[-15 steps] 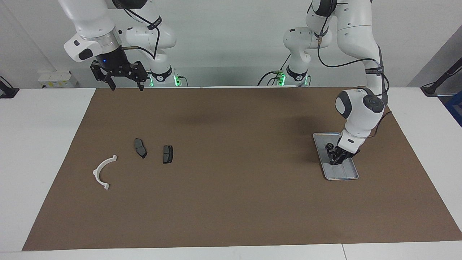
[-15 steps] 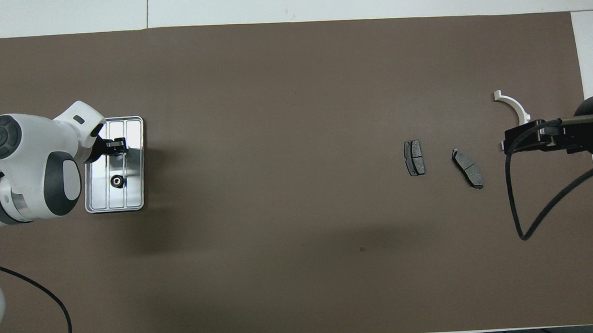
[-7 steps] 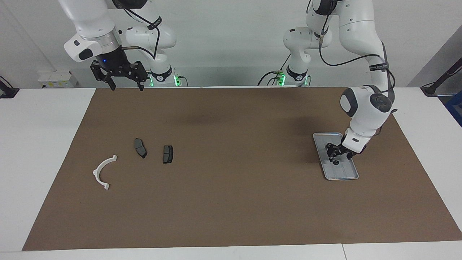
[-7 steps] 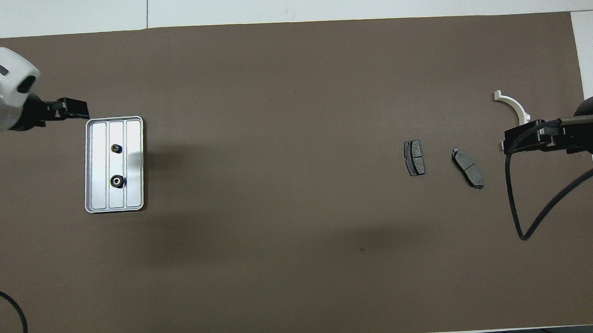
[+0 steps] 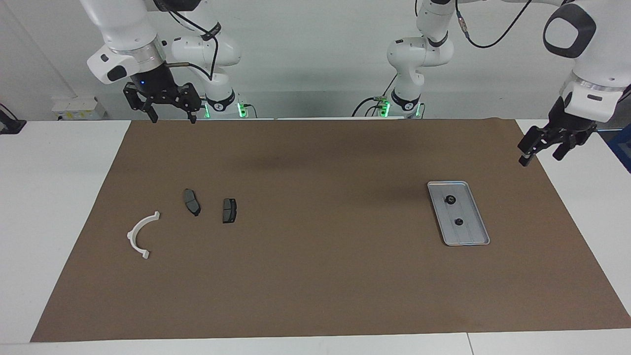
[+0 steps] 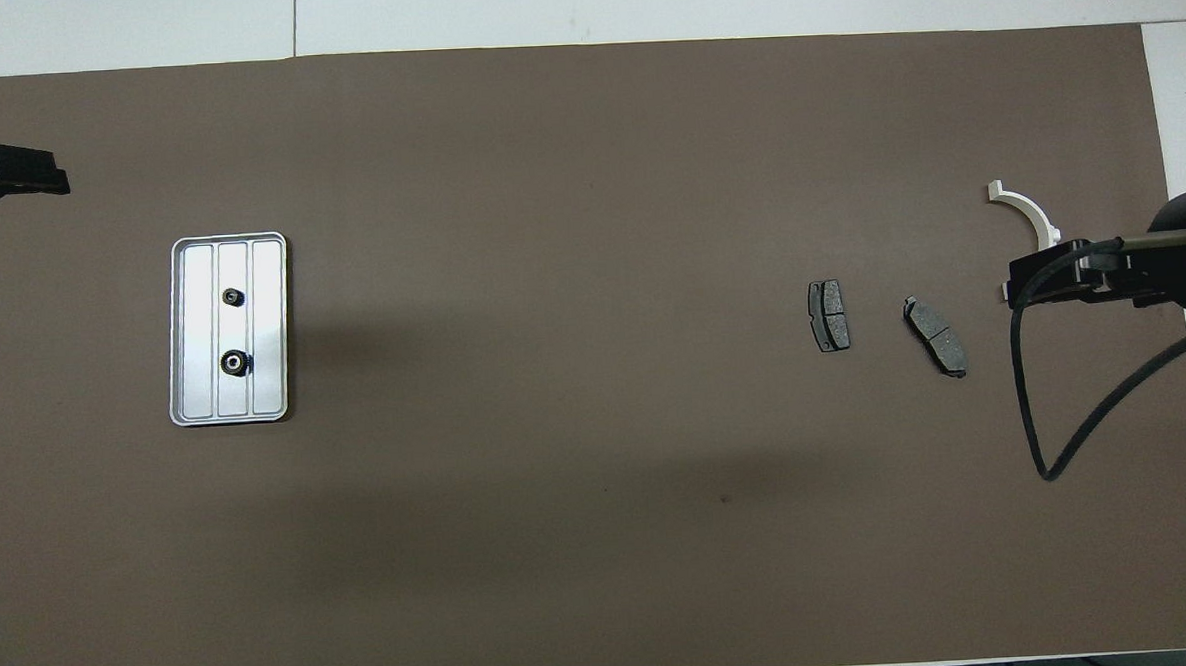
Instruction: Pick bearing gear from pile to tray
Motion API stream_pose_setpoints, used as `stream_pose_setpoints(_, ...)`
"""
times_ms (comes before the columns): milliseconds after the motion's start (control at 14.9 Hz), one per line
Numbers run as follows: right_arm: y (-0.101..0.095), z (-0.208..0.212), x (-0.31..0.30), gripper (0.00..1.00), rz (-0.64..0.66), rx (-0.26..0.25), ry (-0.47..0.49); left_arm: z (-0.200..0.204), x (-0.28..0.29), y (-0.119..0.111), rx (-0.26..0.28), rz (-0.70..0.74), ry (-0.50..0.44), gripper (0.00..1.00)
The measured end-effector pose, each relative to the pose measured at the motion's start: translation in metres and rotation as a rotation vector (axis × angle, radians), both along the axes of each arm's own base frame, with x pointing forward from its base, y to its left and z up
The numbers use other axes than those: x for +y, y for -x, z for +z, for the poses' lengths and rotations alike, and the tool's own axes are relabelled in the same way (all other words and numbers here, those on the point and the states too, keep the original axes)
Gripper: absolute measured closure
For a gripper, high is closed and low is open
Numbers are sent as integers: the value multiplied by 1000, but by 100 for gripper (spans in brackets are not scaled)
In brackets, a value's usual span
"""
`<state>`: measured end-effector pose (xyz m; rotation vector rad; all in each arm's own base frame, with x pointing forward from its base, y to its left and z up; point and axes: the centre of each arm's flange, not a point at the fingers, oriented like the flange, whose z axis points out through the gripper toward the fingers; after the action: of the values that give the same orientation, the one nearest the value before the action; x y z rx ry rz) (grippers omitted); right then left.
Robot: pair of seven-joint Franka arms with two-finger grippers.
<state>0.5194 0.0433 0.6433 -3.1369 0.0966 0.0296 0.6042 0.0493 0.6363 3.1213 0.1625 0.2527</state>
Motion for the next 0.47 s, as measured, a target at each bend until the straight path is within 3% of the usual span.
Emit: stream_pose_setpoints(469, 1, 2, -1, 0, -1, -4, 0, -27, -11, 3, 98, -19, 8, 0)
